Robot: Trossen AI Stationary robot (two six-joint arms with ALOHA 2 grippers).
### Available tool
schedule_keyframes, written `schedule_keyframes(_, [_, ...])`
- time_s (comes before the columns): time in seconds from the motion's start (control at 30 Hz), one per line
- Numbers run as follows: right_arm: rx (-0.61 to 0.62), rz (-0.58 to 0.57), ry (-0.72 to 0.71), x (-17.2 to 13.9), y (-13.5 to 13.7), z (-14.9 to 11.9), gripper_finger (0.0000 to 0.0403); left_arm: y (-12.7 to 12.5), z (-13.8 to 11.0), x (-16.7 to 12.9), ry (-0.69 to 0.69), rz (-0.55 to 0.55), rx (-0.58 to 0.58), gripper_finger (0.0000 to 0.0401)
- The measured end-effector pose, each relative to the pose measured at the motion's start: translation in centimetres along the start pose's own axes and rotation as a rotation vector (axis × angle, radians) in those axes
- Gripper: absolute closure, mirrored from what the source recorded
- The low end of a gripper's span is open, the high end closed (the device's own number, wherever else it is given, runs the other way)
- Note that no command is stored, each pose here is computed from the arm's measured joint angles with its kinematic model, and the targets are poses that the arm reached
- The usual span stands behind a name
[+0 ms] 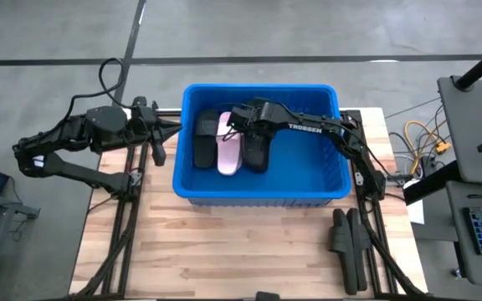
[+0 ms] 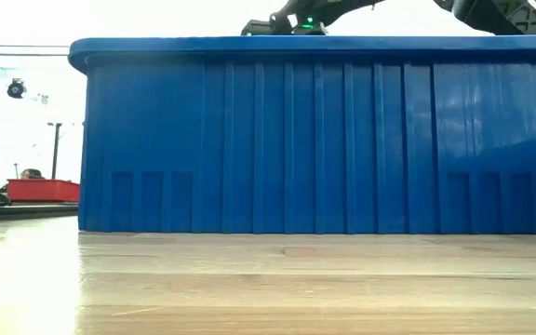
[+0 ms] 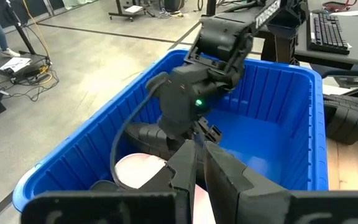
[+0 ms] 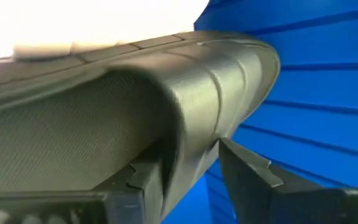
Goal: Pick and place slides into bin
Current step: Put the black slide into the blue container
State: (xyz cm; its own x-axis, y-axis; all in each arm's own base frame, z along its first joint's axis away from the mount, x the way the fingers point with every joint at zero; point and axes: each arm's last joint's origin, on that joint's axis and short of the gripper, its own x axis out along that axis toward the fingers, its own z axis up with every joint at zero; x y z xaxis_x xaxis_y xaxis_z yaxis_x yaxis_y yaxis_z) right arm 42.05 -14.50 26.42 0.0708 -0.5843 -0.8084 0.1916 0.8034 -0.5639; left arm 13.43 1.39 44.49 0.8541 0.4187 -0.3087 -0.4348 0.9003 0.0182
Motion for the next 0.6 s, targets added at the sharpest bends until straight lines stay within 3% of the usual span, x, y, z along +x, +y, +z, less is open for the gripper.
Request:
schedule_keyframes(0.23, [0.058,0.143,-0.02,1.3,-1.8,-0.4,0.0328,-0.2,0.0,0.5,0.011,0.001,0.004,0.0384])
schedule_keyframes(0.37, [0.048,0.13,-0.015,1.6,-2.2,-0.5,0.0381,-0.3,0.0,0.7,0.018,0.002,0.008,0.0384])
schedule_keyframes(0.6, [0.053,0.102,-0.018,0.0,-3.1,-1.2,0.039,-0.5,0.0,1.1,0.027,0.004,0.012,0.0384])
